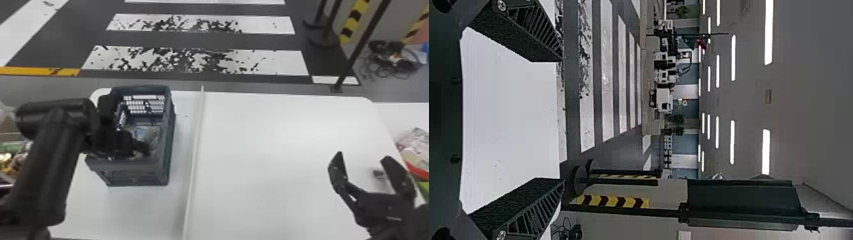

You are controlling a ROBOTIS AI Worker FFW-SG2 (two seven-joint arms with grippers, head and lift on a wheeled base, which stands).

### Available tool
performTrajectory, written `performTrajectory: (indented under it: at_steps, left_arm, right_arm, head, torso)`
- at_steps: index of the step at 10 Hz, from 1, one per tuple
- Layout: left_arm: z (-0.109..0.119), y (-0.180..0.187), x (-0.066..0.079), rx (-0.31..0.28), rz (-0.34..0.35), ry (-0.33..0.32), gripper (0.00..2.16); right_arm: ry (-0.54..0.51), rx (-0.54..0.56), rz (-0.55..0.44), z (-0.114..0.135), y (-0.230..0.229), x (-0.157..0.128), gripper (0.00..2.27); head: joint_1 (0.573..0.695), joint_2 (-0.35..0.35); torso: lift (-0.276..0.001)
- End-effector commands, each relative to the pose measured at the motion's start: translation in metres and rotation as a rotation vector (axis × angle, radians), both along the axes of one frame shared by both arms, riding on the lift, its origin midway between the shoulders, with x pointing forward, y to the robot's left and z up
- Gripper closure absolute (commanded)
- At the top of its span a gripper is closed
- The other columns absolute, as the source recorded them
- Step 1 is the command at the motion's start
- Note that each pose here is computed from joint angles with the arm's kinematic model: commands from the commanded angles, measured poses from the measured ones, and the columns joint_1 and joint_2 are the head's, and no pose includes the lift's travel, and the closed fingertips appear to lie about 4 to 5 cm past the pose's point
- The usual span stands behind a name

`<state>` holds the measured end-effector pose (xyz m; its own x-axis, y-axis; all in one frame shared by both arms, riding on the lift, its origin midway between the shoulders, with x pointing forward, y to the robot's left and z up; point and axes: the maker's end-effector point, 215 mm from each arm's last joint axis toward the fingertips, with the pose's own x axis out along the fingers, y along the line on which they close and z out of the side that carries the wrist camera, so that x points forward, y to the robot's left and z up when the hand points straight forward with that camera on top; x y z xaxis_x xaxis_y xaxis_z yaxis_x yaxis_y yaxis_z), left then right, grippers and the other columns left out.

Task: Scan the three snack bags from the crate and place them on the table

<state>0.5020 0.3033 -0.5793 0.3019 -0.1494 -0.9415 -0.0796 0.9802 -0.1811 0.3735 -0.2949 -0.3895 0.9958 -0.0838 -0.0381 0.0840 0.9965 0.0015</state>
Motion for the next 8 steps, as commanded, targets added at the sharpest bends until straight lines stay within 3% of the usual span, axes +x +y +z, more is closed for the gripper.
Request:
performTrajectory:
  at_steps: [1,5,8]
  left_arm:
    - [0.006,0.006,-0.004,0.029,-0.001,-0.014,1.83]
    - [0.043,-0.008,-0.031,0.061,-0.037,-0.034,1.91]
    - [0.07,-0.013,-0.039,0.117,-0.072,-0.105,1.92]
  right_arm:
    - [-0.004,0.009,-0.005,0.001,-0.001,-0.001,0.07]
    - [-0.009,0.026,-0.019,0.009,-0.002,-0.008,0.07]
    - [-0.012,0.028,-0.026,0.016,-0.005,-0.017,0.07]
  head:
    - [0.695,0.009]
    - [0.695,0.01]
    - [0.695,-0.005]
  torso:
    - [-0.036]
    - [-0.036]
    - [-0.036]
